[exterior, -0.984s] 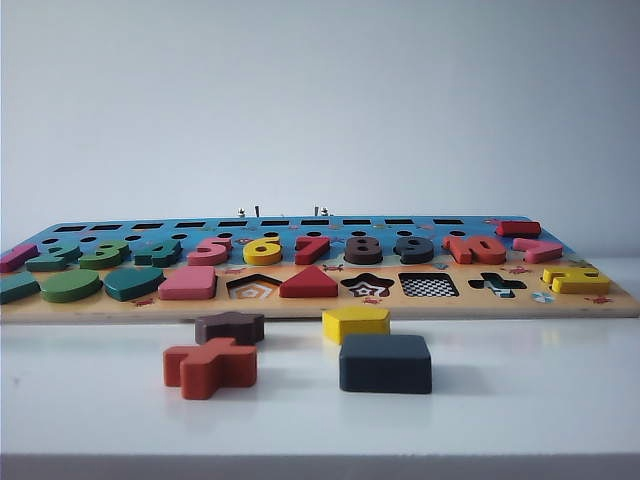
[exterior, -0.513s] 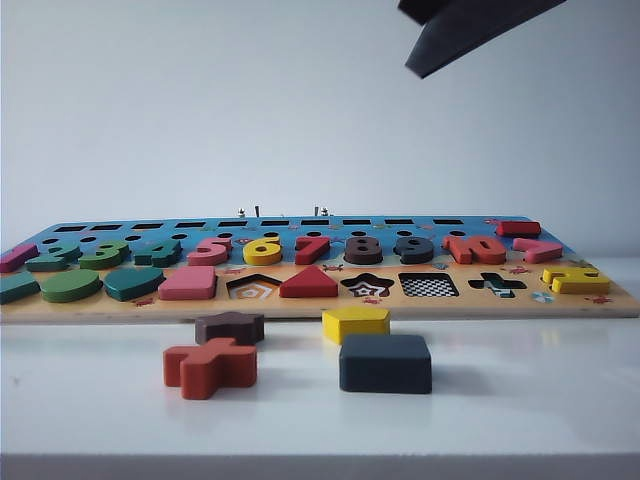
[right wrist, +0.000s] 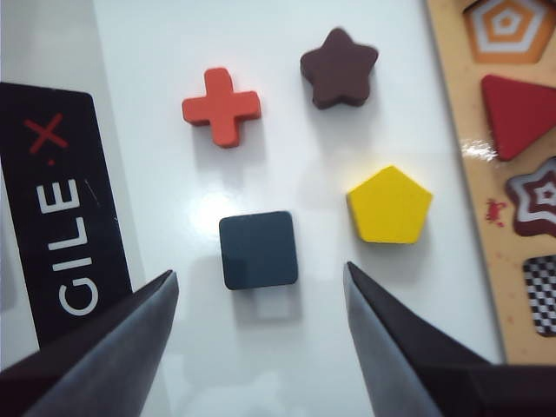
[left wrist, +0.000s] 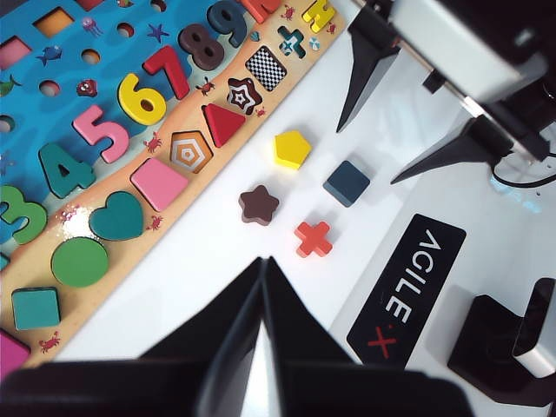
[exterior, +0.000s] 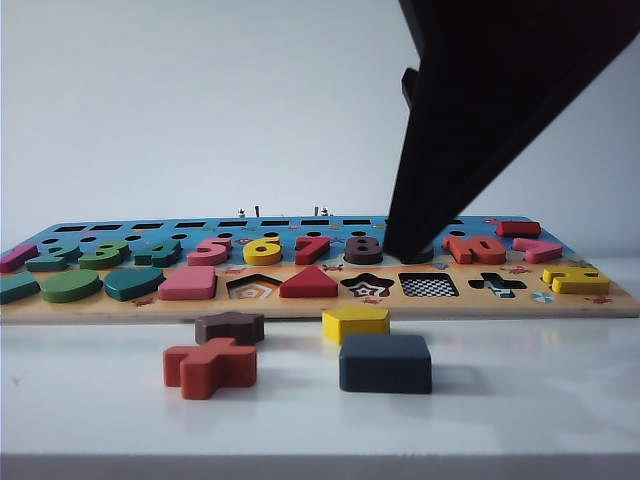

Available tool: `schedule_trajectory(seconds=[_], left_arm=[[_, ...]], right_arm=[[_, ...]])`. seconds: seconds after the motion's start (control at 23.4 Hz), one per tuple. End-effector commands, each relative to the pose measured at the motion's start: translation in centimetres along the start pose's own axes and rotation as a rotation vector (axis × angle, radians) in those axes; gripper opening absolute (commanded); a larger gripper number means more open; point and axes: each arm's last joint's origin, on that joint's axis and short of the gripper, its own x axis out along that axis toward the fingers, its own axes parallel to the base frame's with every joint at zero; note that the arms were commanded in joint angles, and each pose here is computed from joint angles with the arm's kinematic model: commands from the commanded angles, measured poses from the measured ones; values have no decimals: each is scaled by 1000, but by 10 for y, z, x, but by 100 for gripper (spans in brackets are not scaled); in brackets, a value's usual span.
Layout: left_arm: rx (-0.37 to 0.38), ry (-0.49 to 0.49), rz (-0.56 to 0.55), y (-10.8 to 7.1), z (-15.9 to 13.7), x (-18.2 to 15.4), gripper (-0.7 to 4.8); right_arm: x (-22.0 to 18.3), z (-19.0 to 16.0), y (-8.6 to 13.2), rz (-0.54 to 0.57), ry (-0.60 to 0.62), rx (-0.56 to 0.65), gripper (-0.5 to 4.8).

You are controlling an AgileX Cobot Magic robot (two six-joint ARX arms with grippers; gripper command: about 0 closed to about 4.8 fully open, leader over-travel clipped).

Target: Insert the cube into the slot.

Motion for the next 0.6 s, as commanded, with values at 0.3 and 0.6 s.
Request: schedule_trajectory(seconds=[0.3,0.6], left_arm=[[16,-17,0,0,2,-1,20],[16,-17,0,0,2,-1,20]], right_arm=[[18,0,-1,1,50,28,346],[24,6,7,10,40,-13,346]])
